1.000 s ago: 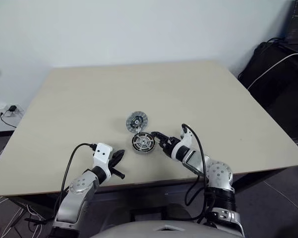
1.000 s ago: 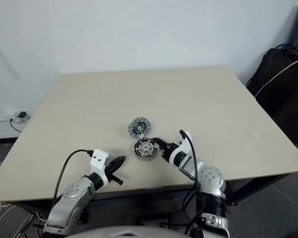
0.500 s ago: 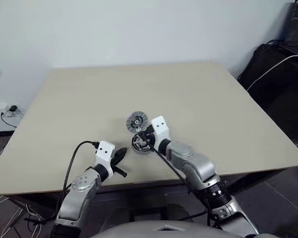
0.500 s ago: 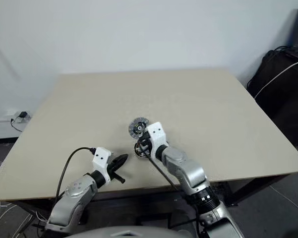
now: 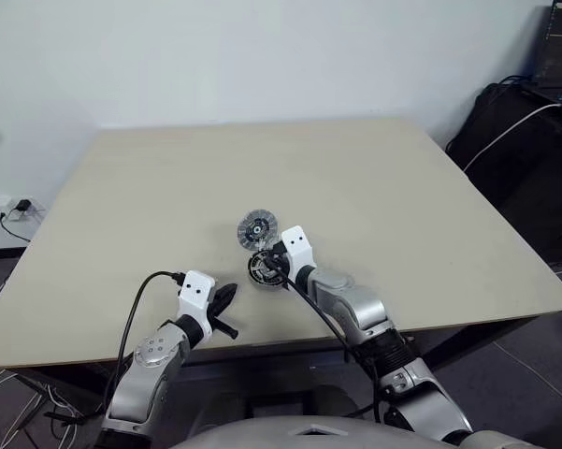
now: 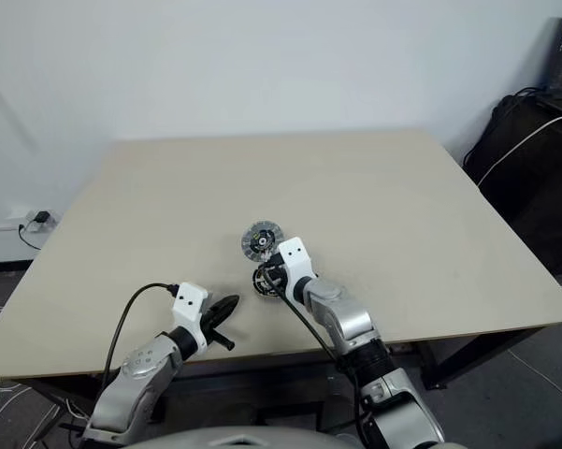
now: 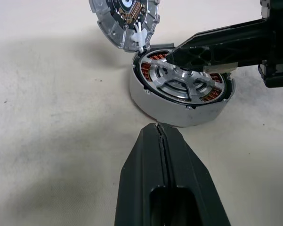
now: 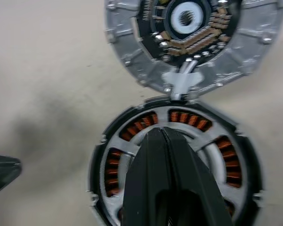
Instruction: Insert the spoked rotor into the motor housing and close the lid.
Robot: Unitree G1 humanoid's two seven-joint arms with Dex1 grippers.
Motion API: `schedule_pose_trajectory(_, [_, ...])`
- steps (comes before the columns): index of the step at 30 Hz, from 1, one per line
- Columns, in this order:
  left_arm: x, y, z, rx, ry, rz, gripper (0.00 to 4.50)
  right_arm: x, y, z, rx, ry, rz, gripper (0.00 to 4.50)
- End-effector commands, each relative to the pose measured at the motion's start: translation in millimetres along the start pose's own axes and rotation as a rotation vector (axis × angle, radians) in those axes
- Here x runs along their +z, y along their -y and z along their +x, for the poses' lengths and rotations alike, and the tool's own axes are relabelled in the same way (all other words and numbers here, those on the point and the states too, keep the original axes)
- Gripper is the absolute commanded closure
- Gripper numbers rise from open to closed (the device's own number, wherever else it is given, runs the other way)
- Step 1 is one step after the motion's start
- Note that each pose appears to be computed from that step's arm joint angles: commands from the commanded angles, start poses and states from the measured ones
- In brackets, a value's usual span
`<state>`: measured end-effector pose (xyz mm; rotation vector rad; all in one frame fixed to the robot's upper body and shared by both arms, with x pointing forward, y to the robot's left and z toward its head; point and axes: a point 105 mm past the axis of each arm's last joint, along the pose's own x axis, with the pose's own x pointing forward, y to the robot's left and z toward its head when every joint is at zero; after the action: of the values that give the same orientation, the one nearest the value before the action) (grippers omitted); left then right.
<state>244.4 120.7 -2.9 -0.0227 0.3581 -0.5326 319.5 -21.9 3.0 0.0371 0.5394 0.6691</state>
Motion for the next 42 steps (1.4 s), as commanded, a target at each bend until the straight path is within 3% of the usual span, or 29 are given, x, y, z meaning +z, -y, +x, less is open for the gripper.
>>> schedule_pose_trajectory(1, [18, 2, 0, -0.006, 0.064, 0.016, 4.50, 1, -2, -2, 0.031, -0.024, -0.068, 4.47])
schedule_pose_trajectory(7, [17, 3, 2, -0.014, 0.063, 0.015, 4.50, 25, -21, -21, 0.208, -0.005, -0.342, 4.47])
schedule_pose_trajectory(10, [17, 4, 4, -0.020, 0.062, 0.014, 4.50, 30, -25, -30, 0.289, -0.048, -0.509, 3.85])
schedule_pose_trajectory(15, [18, 7, 7, -0.027, 0.068, 0.010, 4.50, 20, -23, -41, 0.407, -0.223, -0.837, 2.29])
schedule_pose_trajectory(22, [17, 7, 7, -0.013, 0.078, -0.004, 4.50, 15, -14, -36, 0.436, -0.338, -0.981, 2.29])
schedule_pose_trajectory(38, [11, 2, 5, 0.013, 0.085, -0.013, 4.50, 7, 6, -21, 0.415, -0.422, -0.997, 2.29])
schedule_pose_trajectory(42, [12, 2, 5, 0.011, 0.088, -0.011, 4.50, 5, 10, -19, 0.393, -0.426, -1.004, 3.54])
